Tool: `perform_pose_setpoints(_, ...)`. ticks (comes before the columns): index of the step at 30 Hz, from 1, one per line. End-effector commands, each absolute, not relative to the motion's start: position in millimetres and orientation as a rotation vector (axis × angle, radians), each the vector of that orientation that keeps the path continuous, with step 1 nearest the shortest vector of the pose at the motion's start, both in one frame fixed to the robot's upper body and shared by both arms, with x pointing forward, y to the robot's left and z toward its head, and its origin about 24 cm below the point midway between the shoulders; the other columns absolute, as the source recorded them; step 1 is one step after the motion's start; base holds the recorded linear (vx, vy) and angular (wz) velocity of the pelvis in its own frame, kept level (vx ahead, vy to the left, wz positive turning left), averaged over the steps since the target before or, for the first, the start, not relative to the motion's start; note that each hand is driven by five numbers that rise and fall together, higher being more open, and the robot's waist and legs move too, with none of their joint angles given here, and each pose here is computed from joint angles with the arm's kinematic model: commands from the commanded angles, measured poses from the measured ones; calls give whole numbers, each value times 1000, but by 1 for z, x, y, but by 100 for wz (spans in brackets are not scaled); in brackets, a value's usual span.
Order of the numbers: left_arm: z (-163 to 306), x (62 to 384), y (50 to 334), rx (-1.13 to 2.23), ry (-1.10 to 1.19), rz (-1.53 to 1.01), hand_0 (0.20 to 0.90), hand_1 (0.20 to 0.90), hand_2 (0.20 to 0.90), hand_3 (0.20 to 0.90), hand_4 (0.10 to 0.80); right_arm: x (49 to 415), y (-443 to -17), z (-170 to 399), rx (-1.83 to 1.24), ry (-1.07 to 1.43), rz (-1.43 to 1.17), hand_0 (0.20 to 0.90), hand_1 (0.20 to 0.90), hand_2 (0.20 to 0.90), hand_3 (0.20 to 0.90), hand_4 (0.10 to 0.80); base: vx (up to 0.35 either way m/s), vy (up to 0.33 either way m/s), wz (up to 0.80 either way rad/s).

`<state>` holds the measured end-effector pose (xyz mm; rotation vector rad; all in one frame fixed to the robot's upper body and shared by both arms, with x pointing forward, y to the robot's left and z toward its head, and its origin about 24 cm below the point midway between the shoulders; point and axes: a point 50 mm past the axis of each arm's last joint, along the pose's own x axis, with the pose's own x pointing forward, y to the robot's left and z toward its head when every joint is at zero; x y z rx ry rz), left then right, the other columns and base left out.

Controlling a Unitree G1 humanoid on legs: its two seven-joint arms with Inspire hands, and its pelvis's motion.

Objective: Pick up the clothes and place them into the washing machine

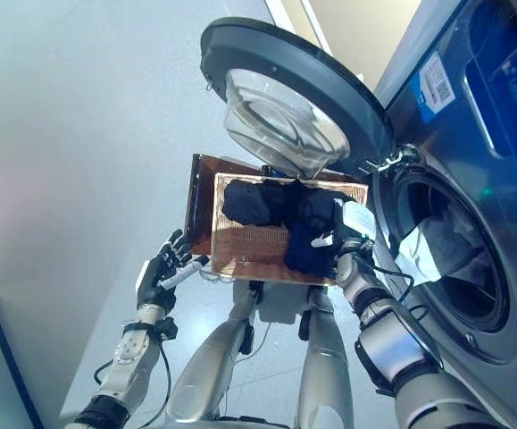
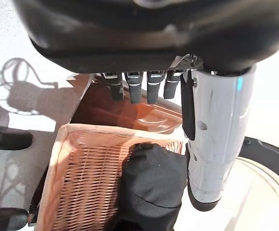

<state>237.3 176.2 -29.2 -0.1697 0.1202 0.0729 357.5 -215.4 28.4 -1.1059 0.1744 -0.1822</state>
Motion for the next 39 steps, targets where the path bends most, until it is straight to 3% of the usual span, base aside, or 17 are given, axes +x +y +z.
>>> perform_pose_setpoints(1,1,241,193,-157,-40,93,900,900,900,900,800,367,-196,34,-1157,163,-95,722,722,722,722,673,-53,6,-2)
perform_pose_setpoints(2,2,241,193,-156,-43,91,900,900,900,900,800,368,-196,36,-1164,160,-92,546,546,546,546,547,-37,6,-1)
perform_pose_setpoints(3,2,241,193,-153,-42,93,900,900,900,900,800,369,-196,37,-1168,157,-93,483,483,483,483,502,-37,6,0)
perform_pose_setpoints(4,2,241,193,-152,-43,91,900,900,900,900,800,370,-197,39,-1175,154,-95,318,318,318,318,384,-33,4,-1)
perform_pose_setpoints(6,4,242,192,-152,-51,85,900,900,900,900,800,371,-197,41,-1179,152,-97,200,200,200,200,300,-32,1,0)
perform_pose_setpoints(30,-1,237,194,-150,-32,84,900,900,900,900,800,364,-205,33,-1138,177,-131,200,200,200,200,300,-3,-1,0)
perform_pose_setpoints(39,-10,232,200,-141,6,130,900,900,900,900,800,348,-200,21,-776,124,-175,200,200,200,200,300,42,-10,-2)
